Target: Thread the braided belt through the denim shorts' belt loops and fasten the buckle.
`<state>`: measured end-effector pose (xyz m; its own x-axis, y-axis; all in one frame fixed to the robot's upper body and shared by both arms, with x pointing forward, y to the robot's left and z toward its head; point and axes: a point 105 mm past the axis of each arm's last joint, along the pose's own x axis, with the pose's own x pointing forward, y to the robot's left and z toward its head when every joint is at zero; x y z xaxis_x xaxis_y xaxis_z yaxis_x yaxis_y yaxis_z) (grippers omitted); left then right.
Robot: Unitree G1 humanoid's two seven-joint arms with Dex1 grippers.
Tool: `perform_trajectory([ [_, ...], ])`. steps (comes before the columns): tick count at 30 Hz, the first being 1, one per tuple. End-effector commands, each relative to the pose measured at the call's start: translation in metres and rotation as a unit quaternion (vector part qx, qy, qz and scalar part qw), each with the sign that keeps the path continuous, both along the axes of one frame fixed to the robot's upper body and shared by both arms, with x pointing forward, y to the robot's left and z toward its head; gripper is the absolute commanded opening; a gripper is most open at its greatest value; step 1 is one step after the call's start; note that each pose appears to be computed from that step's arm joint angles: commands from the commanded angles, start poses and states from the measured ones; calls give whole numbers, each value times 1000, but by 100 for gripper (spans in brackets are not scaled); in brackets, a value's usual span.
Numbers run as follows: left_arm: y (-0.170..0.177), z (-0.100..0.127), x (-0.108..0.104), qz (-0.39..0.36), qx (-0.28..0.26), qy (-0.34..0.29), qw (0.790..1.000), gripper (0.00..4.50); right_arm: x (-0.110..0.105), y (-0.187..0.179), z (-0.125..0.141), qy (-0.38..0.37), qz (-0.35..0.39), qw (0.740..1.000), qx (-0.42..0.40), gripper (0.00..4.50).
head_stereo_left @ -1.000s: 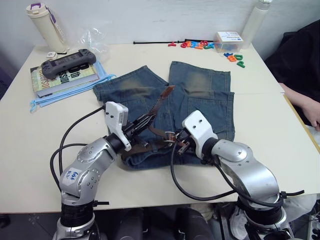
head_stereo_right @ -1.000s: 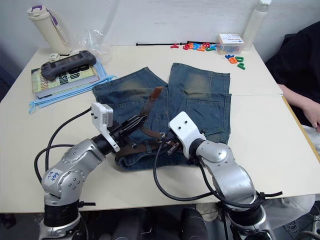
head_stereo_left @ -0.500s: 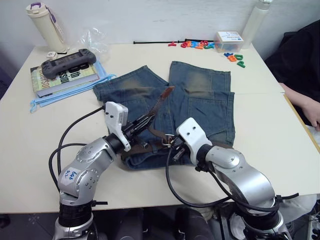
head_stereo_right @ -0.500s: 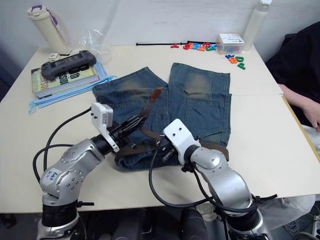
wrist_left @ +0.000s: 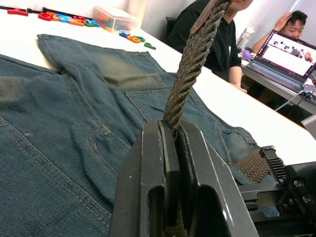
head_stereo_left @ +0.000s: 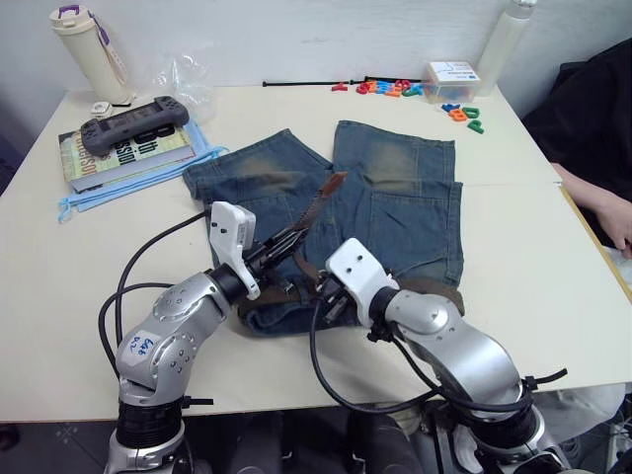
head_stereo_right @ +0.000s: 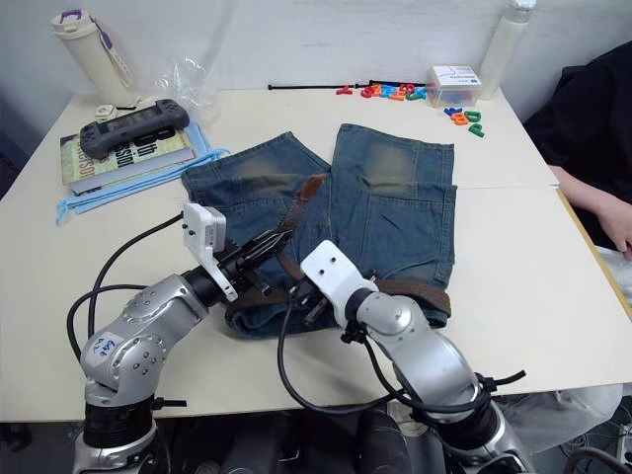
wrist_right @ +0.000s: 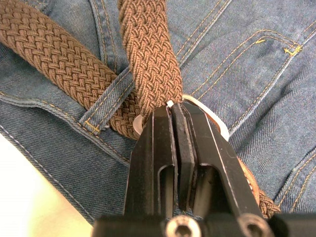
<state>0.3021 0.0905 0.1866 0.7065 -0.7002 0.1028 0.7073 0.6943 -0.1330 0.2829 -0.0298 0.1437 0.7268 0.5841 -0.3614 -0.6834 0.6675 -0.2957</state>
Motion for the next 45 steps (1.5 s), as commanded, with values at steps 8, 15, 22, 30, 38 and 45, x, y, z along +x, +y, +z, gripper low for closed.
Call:
perform_trajectory([
  [8,2,1,-9,-13,40,-35,998,0,8,-24,31,-54,-29,998,11,23],
  [15,1,3,-8,-14,40,-41,998,0,4,-17,23,-49,-16,999,-1,23],
  [22,1,3,-7,-14,42,-43,998,0,-2,-10,11,-33,-1,999,-12,23],
  [30,-1,3,-6,-14,43,-45,998,0,-7,2,-7,-22,19,999,-40,23],
  [38,-14,6,-4,-28,38,-48,998,0,-4,-2,-32,-28,40,989,-139,23],
  [45,-43,6,8,-84,46,-38,995,0,-12,-8,-52,-8,97,970,-224,23],
])
